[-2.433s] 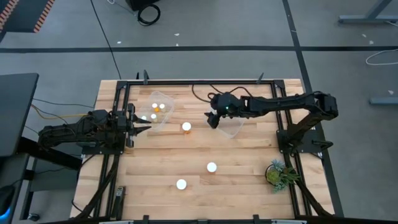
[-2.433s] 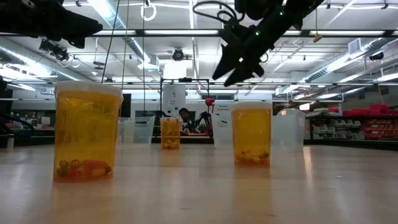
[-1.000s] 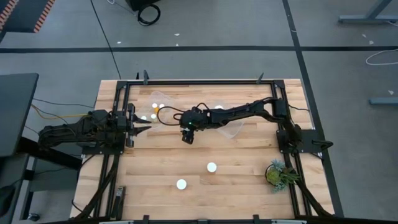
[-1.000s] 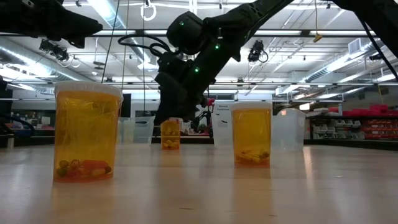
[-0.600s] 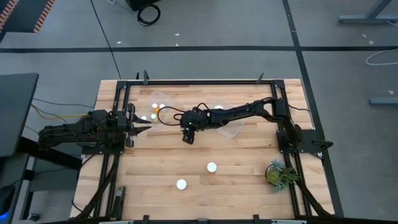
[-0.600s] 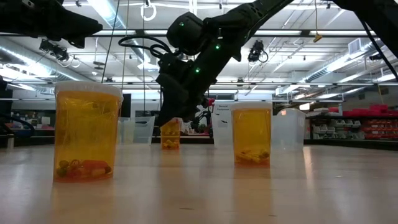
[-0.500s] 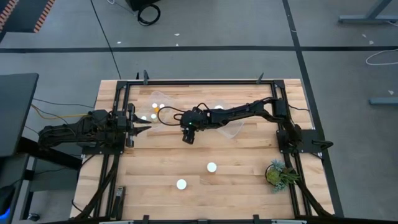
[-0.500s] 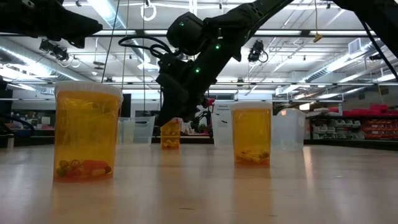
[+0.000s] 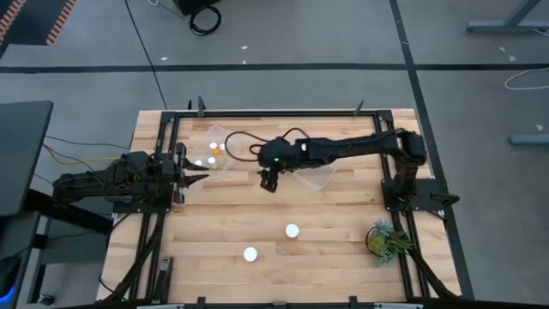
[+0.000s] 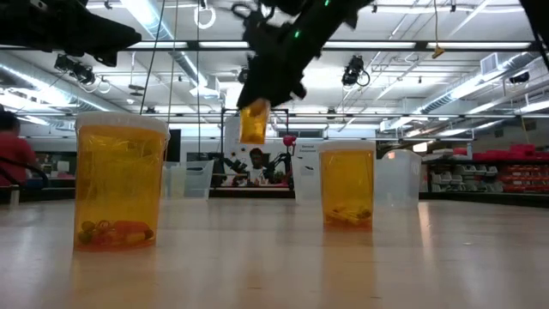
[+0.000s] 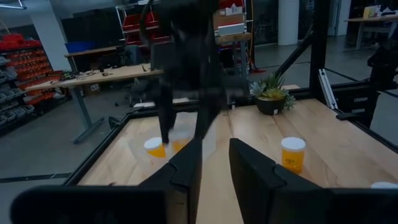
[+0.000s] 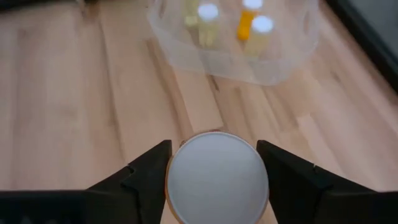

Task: Pick and place medicine bottles into bin by pill shape (circle, oval)
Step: Put the big orange pill bottle into the right transparent bin

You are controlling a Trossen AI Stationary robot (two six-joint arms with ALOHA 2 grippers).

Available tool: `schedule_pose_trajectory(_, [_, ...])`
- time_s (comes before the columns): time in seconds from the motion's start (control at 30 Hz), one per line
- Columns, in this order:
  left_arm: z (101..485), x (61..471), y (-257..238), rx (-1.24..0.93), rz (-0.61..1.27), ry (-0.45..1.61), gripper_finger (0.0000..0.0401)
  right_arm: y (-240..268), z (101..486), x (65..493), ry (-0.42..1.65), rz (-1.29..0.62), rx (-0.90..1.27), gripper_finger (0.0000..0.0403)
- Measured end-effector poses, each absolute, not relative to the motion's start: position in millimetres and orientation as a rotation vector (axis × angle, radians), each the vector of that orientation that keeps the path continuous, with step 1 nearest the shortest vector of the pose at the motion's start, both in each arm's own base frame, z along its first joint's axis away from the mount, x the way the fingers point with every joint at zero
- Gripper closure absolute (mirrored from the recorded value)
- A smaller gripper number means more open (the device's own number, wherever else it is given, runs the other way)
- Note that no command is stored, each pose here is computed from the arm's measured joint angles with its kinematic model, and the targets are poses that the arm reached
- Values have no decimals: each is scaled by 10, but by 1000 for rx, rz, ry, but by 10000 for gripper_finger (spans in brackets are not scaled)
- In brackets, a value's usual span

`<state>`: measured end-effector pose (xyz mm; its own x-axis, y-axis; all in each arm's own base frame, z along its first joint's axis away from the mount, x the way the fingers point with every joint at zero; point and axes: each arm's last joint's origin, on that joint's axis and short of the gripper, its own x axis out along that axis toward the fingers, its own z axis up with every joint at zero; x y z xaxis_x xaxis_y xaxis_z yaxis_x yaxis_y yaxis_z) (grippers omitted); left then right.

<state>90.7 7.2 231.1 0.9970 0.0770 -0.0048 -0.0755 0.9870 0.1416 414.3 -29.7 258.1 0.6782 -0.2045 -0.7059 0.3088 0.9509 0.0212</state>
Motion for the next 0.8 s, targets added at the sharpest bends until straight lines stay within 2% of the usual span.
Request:
schedule_pose_trajectory(0.17, [2312, 907, 72, 142, 77, 9, 317, -230, 2868, 3915, 775, -363, 120, 165])
schedule_pose_trajectory(0.37, [2312, 907, 72, 142, 76, 10, 315, -185, 2936, 3718, 870, -460, 37, 167])
schedule_pose_trajectory(0.53, [2313, 907, 72, 142, 77, 9, 310, -227, 2832, 3632, 915, -494, 42, 166])
schedule_pose_trajectory(0.8, [2313, 907, 72, 142, 77, 8, 319, -347, 2457, 3371, 1026, -577, 103, 166])
